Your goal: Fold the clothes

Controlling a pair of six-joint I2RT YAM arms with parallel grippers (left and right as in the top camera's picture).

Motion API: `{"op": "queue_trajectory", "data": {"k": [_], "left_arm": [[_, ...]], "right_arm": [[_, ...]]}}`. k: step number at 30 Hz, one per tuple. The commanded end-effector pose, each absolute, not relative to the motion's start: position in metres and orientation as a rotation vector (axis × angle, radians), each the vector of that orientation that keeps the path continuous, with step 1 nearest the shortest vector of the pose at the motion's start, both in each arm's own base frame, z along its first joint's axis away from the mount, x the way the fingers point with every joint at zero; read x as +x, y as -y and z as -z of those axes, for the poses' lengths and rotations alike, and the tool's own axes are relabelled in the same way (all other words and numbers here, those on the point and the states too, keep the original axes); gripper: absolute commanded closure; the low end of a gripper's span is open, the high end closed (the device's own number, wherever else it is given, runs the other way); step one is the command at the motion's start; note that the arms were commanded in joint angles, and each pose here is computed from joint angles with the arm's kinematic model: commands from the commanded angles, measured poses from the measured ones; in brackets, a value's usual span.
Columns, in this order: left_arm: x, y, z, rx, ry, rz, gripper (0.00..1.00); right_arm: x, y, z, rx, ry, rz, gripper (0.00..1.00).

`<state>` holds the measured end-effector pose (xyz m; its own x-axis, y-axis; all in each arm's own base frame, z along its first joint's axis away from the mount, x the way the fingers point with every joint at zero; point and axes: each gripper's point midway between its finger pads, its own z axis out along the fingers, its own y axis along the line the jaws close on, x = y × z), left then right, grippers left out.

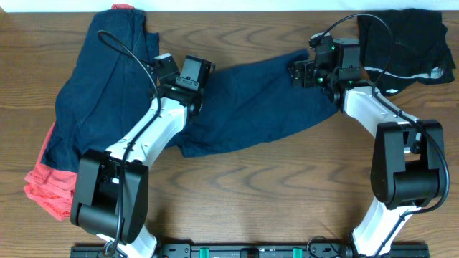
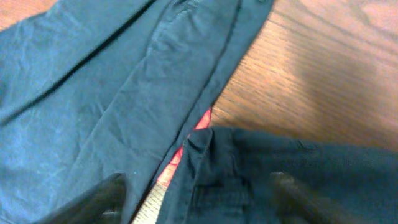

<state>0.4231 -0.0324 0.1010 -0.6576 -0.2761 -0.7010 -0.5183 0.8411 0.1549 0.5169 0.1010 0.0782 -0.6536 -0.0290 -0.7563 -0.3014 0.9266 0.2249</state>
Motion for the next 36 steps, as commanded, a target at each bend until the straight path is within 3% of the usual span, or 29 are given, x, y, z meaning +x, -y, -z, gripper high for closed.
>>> {"op": "queue_trajectory", "data": {"k": [1, 10, 27, 33, 36], "left_arm": [[0.421, 0.021, -0.11, -0.573, -2.313, -0.466, 0.12], [0.406, 0.044, -0.148, -0.376, -2.455, -0.111, 0.08], [0.357, 0.037, -0.092, -0.229, -2.849, 0.261, 0.07], [0.341, 0.031, -0.059, -0.242, -2.982, 0.243, 0.07], [0.341, 0.031, -0.046, -0.236, -3.014, 0.241, 0.07]], "right_arm": [[0.522, -0.103, -0.098, -0.24, -2.203, -0.454, 0.01], [0.51, -0.11, -0.16, -0.329, -2.082, -0.552, 0.01], [0.481, -0.103, -0.119, -0.441, -2.267, -0.454, 0.01], [0.474, -0.114, -0.114, -0.506, -2.281, -0.451, 0.12], [0.474, -0.116, -0.115, -0.51, -2.279, -0.447, 0.12]]}}
